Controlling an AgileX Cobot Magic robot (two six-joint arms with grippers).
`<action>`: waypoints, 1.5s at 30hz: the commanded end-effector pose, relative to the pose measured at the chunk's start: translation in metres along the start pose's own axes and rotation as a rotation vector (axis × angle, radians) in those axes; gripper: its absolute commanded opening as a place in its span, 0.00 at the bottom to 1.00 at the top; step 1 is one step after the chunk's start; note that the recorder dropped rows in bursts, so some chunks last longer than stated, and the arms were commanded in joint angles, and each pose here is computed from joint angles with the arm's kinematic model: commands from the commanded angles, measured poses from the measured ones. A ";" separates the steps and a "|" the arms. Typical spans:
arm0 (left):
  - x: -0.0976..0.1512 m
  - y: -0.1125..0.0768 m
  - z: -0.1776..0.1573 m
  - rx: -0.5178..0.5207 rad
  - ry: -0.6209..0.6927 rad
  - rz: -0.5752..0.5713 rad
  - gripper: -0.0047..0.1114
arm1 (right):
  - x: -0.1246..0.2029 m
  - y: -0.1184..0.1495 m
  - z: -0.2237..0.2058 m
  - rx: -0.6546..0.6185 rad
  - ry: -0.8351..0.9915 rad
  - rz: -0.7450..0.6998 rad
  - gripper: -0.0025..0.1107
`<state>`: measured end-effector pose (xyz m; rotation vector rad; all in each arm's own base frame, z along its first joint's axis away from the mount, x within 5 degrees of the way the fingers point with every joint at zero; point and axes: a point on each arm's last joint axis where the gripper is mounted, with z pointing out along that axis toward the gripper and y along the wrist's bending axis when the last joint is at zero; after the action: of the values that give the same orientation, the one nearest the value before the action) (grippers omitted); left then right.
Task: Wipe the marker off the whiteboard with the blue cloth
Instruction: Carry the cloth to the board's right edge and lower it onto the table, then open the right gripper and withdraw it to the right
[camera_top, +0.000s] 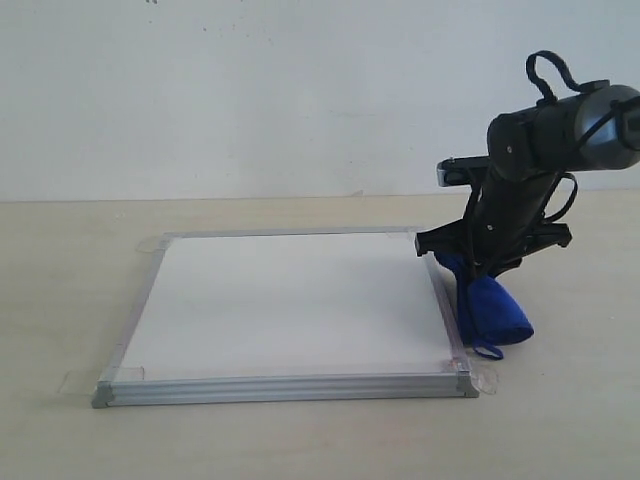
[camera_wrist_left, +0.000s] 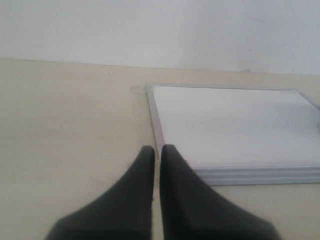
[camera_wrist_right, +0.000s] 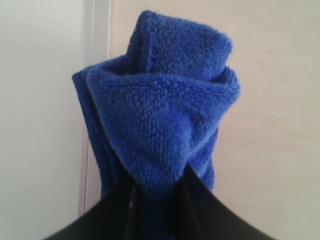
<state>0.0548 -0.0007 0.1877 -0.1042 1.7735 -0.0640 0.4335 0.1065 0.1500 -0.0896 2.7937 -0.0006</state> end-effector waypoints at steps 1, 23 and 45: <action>0.001 0.000 0.000 -0.004 -0.001 0.004 0.08 | 0.000 -0.003 0.007 0.010 0.012 -0.006 0.02; 0.001 0.000 0.000 -0.004 -0.001 0.004 0.08 | -0.002 -0.003 0.004 0.007 -0.004 0.014 0.42; 0.001 0.000 0.000 -0.004 -0.001 0.004 0.08 | 0.003 -0.001 0.017 0.005 0.103 -0.021 0.02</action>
<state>0.0548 -0.0007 0.1877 -0.1042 1.7735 -0.0640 0.4366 0.1082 0.1368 -0.0997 2.8793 -0.0145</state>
